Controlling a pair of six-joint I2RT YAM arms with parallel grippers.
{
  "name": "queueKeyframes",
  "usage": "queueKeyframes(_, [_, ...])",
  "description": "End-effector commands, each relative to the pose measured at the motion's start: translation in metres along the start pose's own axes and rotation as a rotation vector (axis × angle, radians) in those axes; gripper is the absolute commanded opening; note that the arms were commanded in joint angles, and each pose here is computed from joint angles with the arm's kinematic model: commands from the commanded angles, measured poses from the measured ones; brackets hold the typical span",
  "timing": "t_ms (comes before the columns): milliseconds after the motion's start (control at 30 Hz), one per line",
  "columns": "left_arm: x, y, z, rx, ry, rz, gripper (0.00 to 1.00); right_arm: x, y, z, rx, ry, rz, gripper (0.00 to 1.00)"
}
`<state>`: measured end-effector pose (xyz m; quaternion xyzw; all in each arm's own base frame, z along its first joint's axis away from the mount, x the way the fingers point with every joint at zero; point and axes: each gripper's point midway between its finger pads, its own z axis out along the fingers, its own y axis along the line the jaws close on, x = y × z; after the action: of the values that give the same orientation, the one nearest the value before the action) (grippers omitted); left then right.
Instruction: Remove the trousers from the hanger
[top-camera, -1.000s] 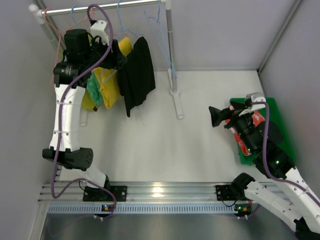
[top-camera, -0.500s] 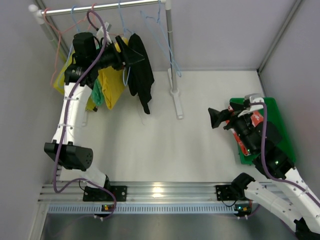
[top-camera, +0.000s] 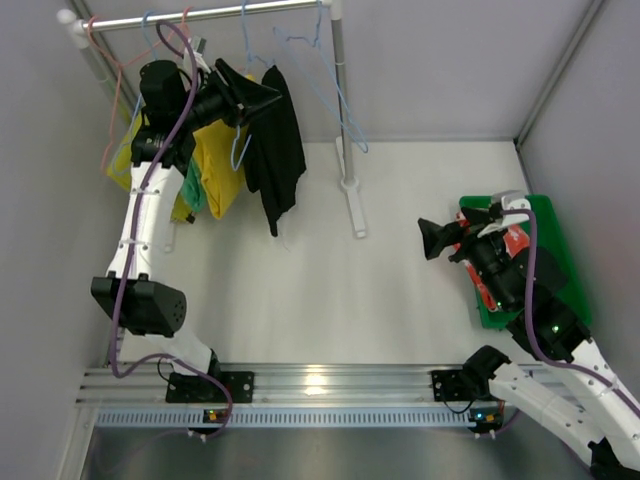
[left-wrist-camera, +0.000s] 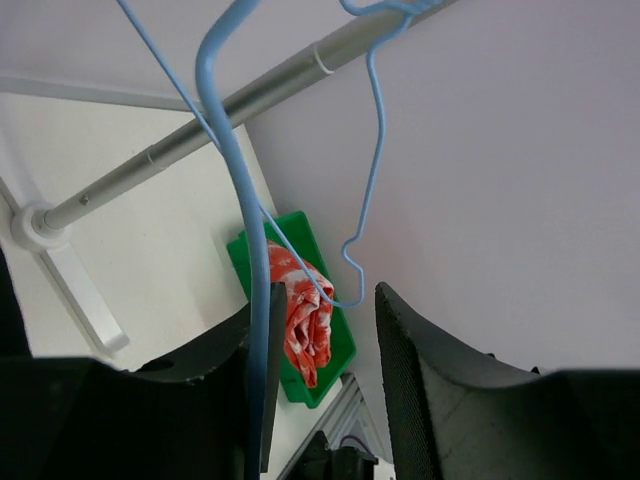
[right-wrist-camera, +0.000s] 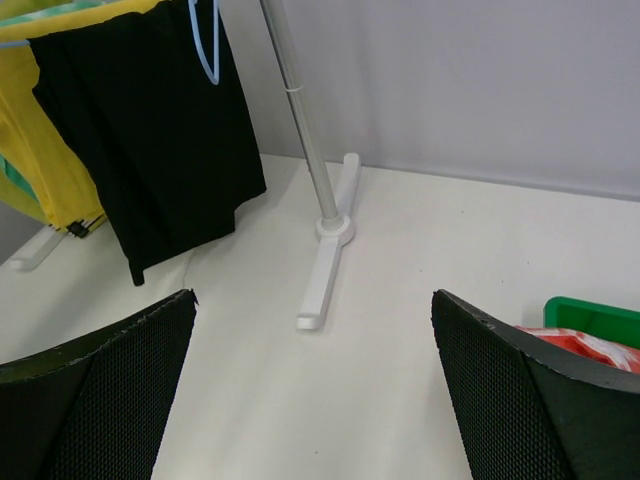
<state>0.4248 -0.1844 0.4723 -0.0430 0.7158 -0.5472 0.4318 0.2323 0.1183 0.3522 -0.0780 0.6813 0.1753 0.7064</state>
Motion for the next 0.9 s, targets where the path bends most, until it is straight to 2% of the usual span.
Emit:
queueKeyframes(0, [-0.017,-0.02,0.002,0.111,-0.041,0.022,0.4,-0.003,-0.005,-0.003,0.013,-0.011,-0.013,1.0])
queueKeyframes(33, [-0.017,-0.02,0.003,0.117,-0.039,0.015,0.34,-0.003,-0.005,-0.003,0.013,-0.011,-0.016,0.99])
queueKeyframes(100, [-0.019,-0.024,0.003,0.137,-0.039,0.006,0.31,-0.003,-0.004,-0.003,0.011,-0.013,-0.014,0.99])
queueKeyframes(233, [-0.018,-0.028,0.005,0.176,-0.021,-0.015,0.31,-0.002,-0.004,-0.002,0.008,-0.011,-0.014,0.99])
queueKeyframes(267, [-0.017,-0.03,0.005,0.184,-0.017,-0.026,0.34,-0.002,-0.004,-0.002,0.008,-0.012,-0.014,1.0])
queueKeyframes(300, [-0.016,-0.029,0.005,0.188,-0.013,-0.033,0.39,-0.002,-0.004,-0.002,0.009,-0.009,-0.015,0.99])
queueKeyframes(333, [-0.015,-0.031,0.005,0.197,-0.009,-0.03,0.49,-0.001,-0.004,-0.002,0.007,-0.009,-0.016,0.99])
queueKeyframes(367, [-0.014,-0.031,0.004,0.199,-0.005,-0.032,0.65,-0.002,-0.004,-0.002,0.007,-0.011,-0.015,0.99])
queueKeyframes(400, [-0.013,-0.031,0.003,0.201,-0.003,-0.024,0.89,-0.002,-0.003,-0.002,0.004,-0.009,-0.016,1.0])
queueKeyframes(433, [-0.014,-0.035,0.002,0.219,-0.01,0.002,0.93,-0.002,-0.003,-0.002,0.004,-0.01,-0.017,0.99])
queueKeyframes(600, [-0.012,-0.043,-0.006,0.223,-0.015,0.099,0.95,-0.002,-0.003,-0.002,0.006,-0.009,-0.016,0.99])
queueKeyframes(733, [-0.012,-0.034,-0.012,0.146,0.001,0.165,0.9,-0.002,-0.003,-0.002,0.002,-0.01,-0.019,1.0])
queueKeyframes(767, [-0.016,-0.04,-0.015,0.149,-0.003,0.229,0.89,-0.001,-0.003,-0.003,0.003,-0.007,-0.018,0.99])
queueKeyframes(867, [-0.011,-0.023,-0.017,0.099,0.048,0.226,0.89,-0.002,-0.002,-0.002,-0.002,-0.007,-0.018,0.99])
